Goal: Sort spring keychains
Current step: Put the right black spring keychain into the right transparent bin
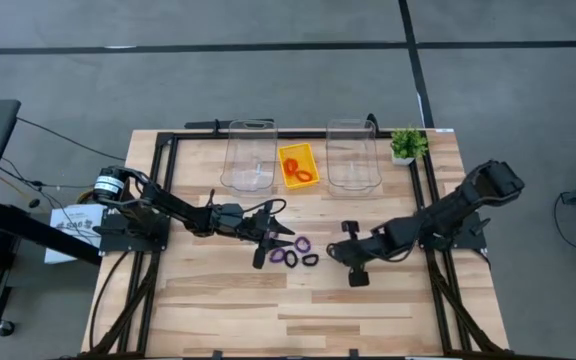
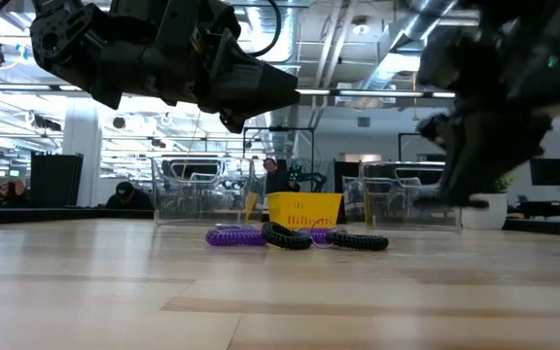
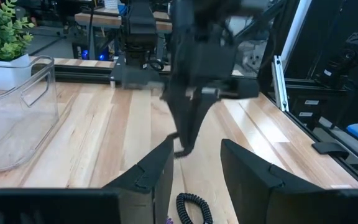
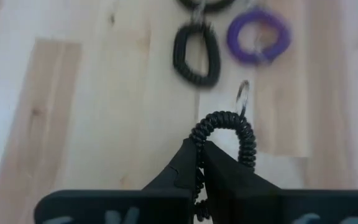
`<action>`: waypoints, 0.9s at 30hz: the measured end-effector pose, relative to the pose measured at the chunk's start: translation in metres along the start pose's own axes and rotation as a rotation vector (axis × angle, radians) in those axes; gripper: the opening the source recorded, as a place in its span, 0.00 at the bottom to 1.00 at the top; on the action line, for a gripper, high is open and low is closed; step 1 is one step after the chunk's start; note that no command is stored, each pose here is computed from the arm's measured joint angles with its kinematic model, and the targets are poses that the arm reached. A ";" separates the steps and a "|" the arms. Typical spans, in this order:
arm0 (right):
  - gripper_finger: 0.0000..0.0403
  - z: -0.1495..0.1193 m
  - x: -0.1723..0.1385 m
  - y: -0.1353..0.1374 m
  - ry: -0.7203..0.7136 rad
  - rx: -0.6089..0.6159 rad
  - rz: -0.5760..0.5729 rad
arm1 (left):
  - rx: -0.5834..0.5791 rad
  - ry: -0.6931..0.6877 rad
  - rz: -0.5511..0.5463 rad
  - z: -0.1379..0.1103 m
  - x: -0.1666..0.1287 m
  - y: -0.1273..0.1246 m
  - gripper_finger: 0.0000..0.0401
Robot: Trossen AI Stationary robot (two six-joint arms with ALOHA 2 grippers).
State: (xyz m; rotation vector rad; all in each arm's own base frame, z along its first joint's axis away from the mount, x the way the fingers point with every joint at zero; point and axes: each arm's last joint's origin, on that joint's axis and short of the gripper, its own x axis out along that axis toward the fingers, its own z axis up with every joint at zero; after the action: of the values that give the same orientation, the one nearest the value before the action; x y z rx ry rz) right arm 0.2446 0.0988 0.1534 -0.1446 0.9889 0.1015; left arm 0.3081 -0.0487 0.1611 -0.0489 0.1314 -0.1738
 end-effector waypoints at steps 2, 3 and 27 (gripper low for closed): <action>0.02 0.002 -0.009 0.003 -0.043 -0.010 -0.028 | 0.000 0.000 0.000 0.000 0.000 0.000 0.33; 0.02 0.003 -0.014 0.004 -0.064 -0.013 -0.041 | 0.000 0.000 0.000 0.000 0.000 0.000 0.33; 0.03 0.003 -0.051 -0.011 -0.128 0.021 -0.376 | 0.000 0.000 0.000 0.000 0.000 0.000 0.33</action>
State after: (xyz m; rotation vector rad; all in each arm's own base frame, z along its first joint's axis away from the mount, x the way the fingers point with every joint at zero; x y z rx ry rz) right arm 0.2208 0.0874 0.1984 -0.2984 0.8209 -0.2417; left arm 0.3081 -0.0486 0.1611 -0.0493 0.1313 -0.1733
